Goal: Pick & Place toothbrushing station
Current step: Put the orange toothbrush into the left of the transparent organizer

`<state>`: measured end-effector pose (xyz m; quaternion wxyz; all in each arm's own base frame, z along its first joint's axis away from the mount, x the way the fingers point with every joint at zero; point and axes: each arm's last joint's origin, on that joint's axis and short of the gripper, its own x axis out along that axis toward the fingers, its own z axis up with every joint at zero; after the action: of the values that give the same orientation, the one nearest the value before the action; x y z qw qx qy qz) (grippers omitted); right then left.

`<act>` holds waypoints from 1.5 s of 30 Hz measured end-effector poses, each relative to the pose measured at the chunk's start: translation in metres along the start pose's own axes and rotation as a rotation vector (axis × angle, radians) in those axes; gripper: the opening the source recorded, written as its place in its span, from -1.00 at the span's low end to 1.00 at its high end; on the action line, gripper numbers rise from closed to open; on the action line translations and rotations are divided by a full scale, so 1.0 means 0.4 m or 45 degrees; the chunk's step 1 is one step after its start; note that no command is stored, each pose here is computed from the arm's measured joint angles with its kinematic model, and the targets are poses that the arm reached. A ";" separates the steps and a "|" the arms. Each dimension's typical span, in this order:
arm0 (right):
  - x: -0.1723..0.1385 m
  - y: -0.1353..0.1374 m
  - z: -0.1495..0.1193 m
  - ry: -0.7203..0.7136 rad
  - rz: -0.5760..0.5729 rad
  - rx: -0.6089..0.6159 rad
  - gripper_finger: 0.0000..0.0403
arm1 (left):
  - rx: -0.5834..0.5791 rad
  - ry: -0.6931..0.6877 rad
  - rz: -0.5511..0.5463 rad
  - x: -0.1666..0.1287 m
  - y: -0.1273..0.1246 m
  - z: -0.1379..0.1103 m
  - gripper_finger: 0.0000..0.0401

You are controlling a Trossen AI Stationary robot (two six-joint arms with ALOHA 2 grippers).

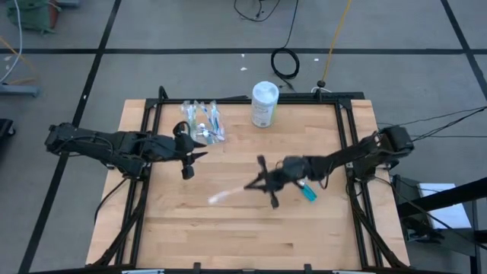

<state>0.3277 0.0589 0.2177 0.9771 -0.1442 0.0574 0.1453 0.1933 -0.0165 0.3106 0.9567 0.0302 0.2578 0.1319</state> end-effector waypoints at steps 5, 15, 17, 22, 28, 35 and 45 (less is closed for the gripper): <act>-0.050 -0.089 0.044 -0.098 -0.161 -0.065 -1.00 | 0.027 -0.157 0.049 -0.004 0.000 0.031 -0.41; -0.076 -0.143 0.025 -0.012 -0.230 0.202 -1.00 | 0.214 -0.495 0.043 -0.036 -0.019 0.093 -0.41; -0.076 -0.143 0.018 0.021 -0.226 0.205 -1.00 | 0.231 -0.511 0.017 -0.053 -0.024 0.092 -0.41; -0.079 -0.152 0.011 0.071 -0.356 0.209 -1.00 | 0.278 -0.520 -0.064 -0.095 -0.040 0.070 -0.41; -0.083 -0.159 0.002 0.151 -0.507 0.180 -1.00 | 0.309 -0.475 -0.009 -0.096 -0.034 -0.024 -0.41; -0.083 -0.165 0.024 0.036 -0.536 0.169 -1.00 | 0.268 -0.590 0.069 -0.055 -0.025 -0.111 -0.41; -0.088 -0.174 0.018 0.114 -0.725 0.116 -1.00 | 0.194 -0.630 0.091 -0.040 -0.016 -0.130 -0.41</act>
<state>0.3155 -0.0121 0.2484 0.9806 -0.1166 0.0644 -0.1439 0.1556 -0.0275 0.2725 0.9804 0.1425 0.0238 0.1342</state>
